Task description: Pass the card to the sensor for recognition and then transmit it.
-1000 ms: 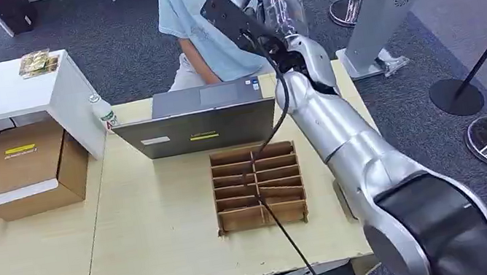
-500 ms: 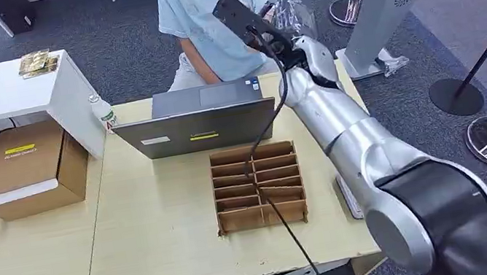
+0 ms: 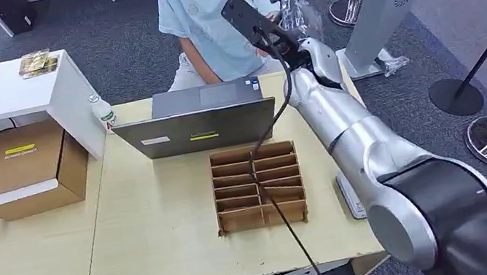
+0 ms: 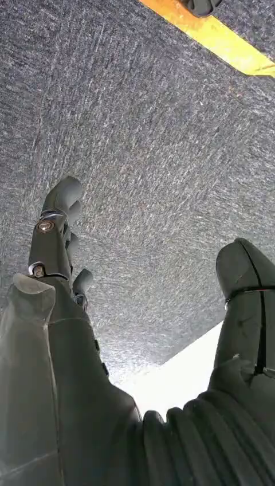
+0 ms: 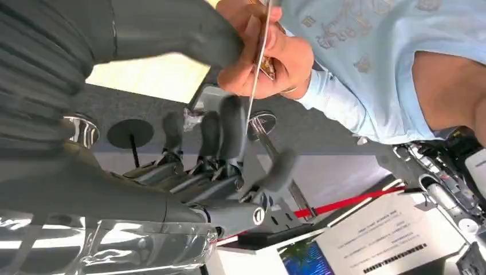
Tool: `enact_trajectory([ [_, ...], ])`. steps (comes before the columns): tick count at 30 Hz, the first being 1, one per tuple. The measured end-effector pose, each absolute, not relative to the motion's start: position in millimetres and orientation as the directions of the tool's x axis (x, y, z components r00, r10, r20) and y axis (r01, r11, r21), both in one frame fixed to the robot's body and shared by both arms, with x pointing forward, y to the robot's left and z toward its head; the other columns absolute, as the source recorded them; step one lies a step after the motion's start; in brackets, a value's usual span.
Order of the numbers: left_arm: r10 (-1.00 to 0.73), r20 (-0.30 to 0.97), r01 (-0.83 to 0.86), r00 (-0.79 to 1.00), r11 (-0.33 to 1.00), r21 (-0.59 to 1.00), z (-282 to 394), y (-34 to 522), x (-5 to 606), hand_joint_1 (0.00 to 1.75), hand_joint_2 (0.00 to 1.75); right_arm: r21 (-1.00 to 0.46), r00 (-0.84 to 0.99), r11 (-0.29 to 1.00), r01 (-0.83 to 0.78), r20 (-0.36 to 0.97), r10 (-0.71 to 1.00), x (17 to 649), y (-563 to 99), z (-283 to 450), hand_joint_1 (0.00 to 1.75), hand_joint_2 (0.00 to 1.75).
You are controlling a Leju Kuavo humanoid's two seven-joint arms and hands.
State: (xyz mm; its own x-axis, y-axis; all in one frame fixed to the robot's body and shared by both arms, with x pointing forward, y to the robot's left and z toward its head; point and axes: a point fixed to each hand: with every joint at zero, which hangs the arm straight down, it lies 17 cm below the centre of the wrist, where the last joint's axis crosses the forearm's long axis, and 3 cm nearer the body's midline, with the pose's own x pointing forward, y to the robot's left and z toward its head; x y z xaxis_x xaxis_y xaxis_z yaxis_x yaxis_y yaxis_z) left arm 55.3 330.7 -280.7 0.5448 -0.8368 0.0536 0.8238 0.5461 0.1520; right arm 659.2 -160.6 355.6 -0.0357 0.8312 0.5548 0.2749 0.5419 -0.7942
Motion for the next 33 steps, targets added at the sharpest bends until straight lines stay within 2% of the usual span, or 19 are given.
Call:
enact_trajectory([
  [9,-0.837,0.051,0.824,0.545,0.545,0.154,-280.7,331.2,55.3,0.0,1.75,-0.751,-0.086,0.592,0.292,0.596,0.799,659.5,-162.2,363.7,0.0,1.75],
  [15,-0.837,0.045,0.823,0.545,0.545,0.158,-280.8,332.6,55.1,0.0,1.75,-0.599,-0.199,0.754,0.271,0.731,0.652,657.5,-158.1,379.4,0.0,1.75],
  [20,-0.837,0.045,0.822,0.545,0.544,0.166,-280.8,333.3,56.4,0.0,1.75,-0.355,-0.347,0.928,0.112,0.861,0.371,648.9,-140.5,390.7,0.0,1.75],
  [25,-0.837,0.041,0.822,0.545,0.544,0.17,-280.9,334.2,56.2,0.0,1.75,-0.033,-0.417,0.998,-0.053,0.909,0.008,628.6,-139.8,393.7,0.0,1.75],
  [30,-0.837,0.032,0.822,0.547,0.544,0.166,-281.3,335.3,52.3,0.0,1.75,0.255,-0.413,0.933,-0.255,0.844,-0.344,591.1,-148.4,384.6,0.0,1.75],
  [33,-0.834,0.024,0.821,0.551,0.547,0.163,-281.3,336.4,51.1,0.0,1.75,0.386,-0.352,0.779,-0.494,0.731,-0.585,547.2,-141.2,393.9,0.0,1.75],
])
